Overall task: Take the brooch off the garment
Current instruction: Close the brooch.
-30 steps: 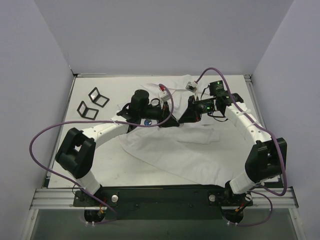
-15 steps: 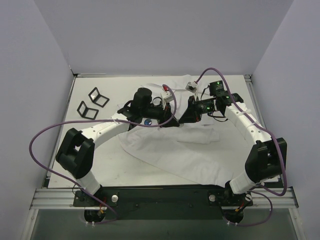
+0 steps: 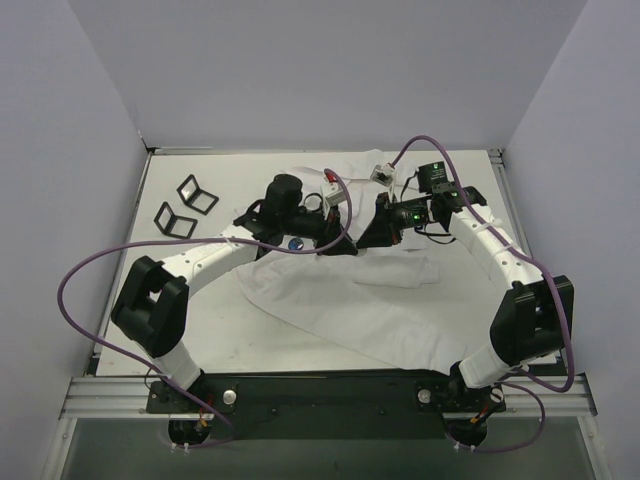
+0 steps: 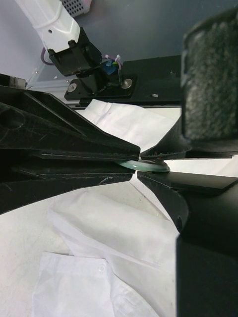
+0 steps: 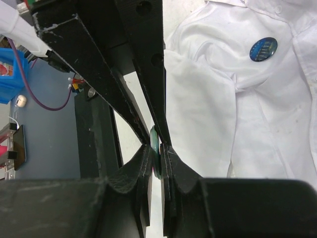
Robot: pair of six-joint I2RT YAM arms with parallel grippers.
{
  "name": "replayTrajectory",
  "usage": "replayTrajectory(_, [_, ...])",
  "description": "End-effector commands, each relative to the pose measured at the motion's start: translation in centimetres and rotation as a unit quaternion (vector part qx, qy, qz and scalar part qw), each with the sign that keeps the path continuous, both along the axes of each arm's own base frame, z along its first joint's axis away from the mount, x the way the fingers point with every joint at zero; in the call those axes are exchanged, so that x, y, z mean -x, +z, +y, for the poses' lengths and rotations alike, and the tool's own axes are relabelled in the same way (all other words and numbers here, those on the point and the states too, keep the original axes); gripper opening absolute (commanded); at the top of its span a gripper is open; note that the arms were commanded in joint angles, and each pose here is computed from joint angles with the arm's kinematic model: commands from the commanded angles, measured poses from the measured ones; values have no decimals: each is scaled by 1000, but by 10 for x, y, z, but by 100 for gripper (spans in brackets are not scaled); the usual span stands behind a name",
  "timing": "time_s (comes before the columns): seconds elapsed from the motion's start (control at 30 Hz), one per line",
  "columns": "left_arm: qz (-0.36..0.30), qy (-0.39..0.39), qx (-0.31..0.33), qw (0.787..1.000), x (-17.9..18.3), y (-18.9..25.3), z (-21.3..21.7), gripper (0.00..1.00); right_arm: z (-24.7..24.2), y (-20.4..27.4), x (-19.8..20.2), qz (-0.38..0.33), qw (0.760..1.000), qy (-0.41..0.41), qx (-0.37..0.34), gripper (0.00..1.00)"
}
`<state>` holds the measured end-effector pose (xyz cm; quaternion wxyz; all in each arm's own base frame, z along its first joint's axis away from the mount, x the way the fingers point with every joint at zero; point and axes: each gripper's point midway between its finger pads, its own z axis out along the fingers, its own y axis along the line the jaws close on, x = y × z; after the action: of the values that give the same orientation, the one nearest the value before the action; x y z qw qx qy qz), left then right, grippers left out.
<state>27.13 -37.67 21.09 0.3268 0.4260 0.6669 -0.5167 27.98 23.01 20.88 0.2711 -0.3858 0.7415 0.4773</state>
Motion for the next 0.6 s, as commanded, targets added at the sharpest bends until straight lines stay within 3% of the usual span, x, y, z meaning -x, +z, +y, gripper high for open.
replayTrajectory(0.0, [-3, -14, 47, 999, -4, 20, 4, 22, 4, 19, 9, -16, 999, 17, -27, 0])
replayTrajectory(0.37, [21, -44, 95, 994, 4, 34, 14, 41, 4, 15, 6, -15, 1000, 16, -23, 0])
replayTrajectory(0.57, [25, -41, 100, 994, 3, 36, 14, 43, 4, 15, 7, -14, 1000, 15, -21, 0])
